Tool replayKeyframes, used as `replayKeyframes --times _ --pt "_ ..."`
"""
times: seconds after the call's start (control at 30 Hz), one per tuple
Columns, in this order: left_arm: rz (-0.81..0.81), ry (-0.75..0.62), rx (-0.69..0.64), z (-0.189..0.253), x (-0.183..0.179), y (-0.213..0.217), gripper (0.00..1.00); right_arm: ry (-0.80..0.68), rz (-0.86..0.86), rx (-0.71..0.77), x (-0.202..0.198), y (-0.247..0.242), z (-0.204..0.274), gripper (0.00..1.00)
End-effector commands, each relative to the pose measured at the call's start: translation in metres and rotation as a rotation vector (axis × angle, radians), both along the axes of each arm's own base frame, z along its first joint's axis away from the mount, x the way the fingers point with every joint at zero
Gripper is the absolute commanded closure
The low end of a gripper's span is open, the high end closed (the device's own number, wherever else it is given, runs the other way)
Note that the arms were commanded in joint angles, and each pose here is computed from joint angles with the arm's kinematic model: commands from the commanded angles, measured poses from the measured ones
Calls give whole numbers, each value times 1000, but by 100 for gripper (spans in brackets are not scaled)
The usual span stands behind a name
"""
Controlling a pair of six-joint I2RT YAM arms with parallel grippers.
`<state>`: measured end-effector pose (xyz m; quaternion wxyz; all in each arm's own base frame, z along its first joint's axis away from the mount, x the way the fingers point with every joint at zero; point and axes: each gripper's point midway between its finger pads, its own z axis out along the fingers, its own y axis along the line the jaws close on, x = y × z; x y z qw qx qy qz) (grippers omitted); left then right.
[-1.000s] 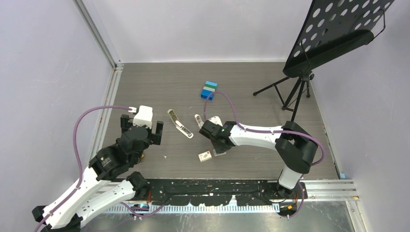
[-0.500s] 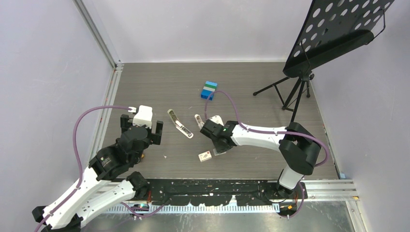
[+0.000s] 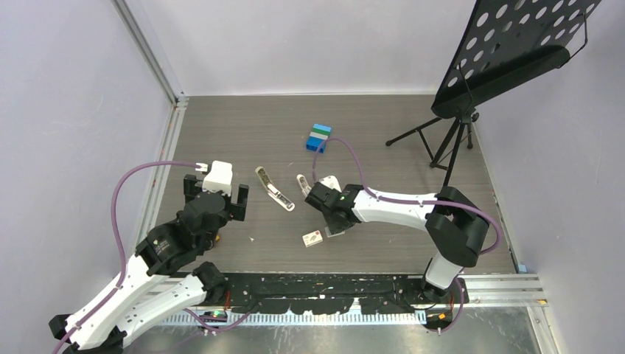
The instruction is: Load the staples into the stapler
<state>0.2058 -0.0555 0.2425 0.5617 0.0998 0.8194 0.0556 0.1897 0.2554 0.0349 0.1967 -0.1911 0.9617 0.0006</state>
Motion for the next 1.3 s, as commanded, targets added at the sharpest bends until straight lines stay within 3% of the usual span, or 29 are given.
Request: replayKeyframes --times 0.0,0.93,1.27 --pt "5 -25 -36 6 3 -3 2 -42 -40 74 9 14 15 74" --pt "9 -28 -38 6 3 -2 1 -102 -87 122 21 21 20 75" --pt "10 -26 -36 5 3 -2 1 -62 -57 151 18 35 12 75"
